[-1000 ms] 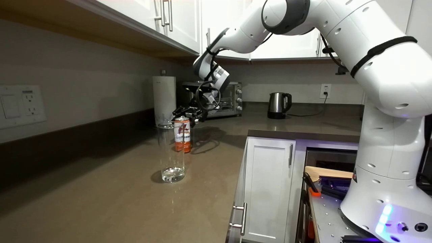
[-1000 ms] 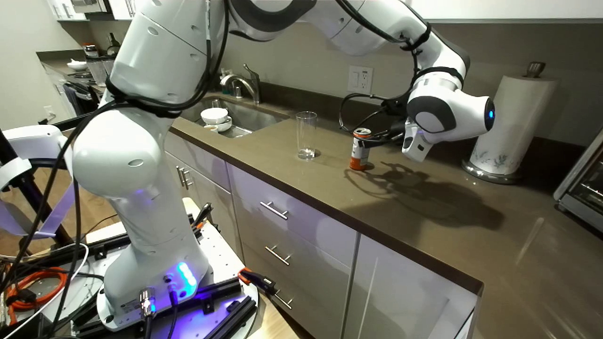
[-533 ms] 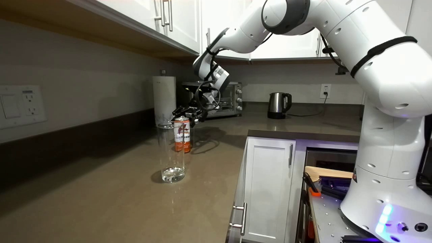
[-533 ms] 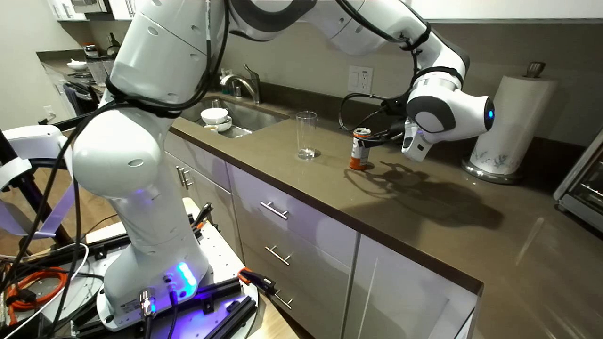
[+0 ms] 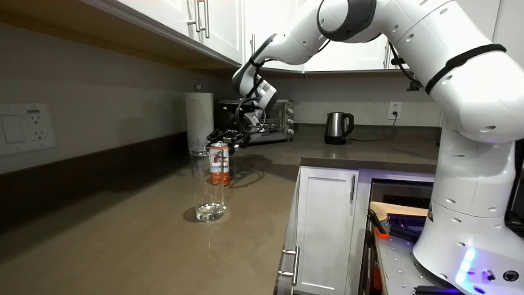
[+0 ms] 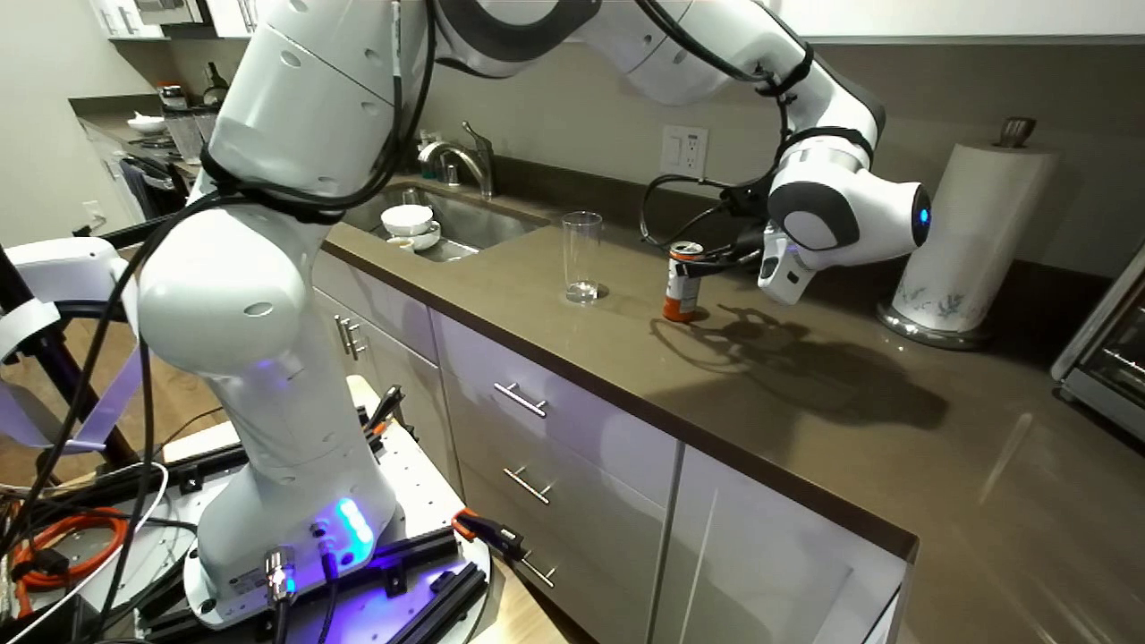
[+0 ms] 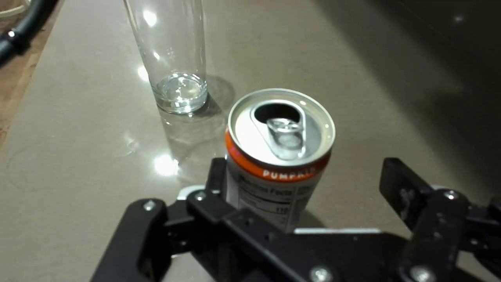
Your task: Pick up the can, pour its contents in the glass cup and put it down
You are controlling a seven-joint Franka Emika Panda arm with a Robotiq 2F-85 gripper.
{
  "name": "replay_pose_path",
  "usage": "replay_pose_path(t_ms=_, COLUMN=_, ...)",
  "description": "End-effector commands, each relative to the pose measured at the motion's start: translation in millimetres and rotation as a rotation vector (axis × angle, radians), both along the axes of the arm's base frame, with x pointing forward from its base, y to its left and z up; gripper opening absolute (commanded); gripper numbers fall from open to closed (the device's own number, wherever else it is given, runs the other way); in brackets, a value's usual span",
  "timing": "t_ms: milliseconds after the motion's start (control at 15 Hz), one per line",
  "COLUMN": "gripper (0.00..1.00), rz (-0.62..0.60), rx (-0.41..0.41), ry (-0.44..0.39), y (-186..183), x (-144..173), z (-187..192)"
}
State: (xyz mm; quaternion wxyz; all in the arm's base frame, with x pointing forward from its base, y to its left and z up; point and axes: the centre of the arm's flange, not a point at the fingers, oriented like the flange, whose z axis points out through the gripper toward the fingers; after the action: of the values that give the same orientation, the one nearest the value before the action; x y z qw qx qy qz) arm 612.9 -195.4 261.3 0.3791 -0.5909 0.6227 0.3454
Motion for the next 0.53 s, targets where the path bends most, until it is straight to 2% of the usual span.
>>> replay_pose_path(t_ms=0, gripper=1.00, rz=-0.014, rx=0.015, ry=0.014, y=10.2, x=-4.6, z=8.4)
replay_pose_path(t_ms=467, gripper=1.00, rz=0.002, rx=0.029, ry=0.020, y=17.8, x=-6.1, z=8.0)
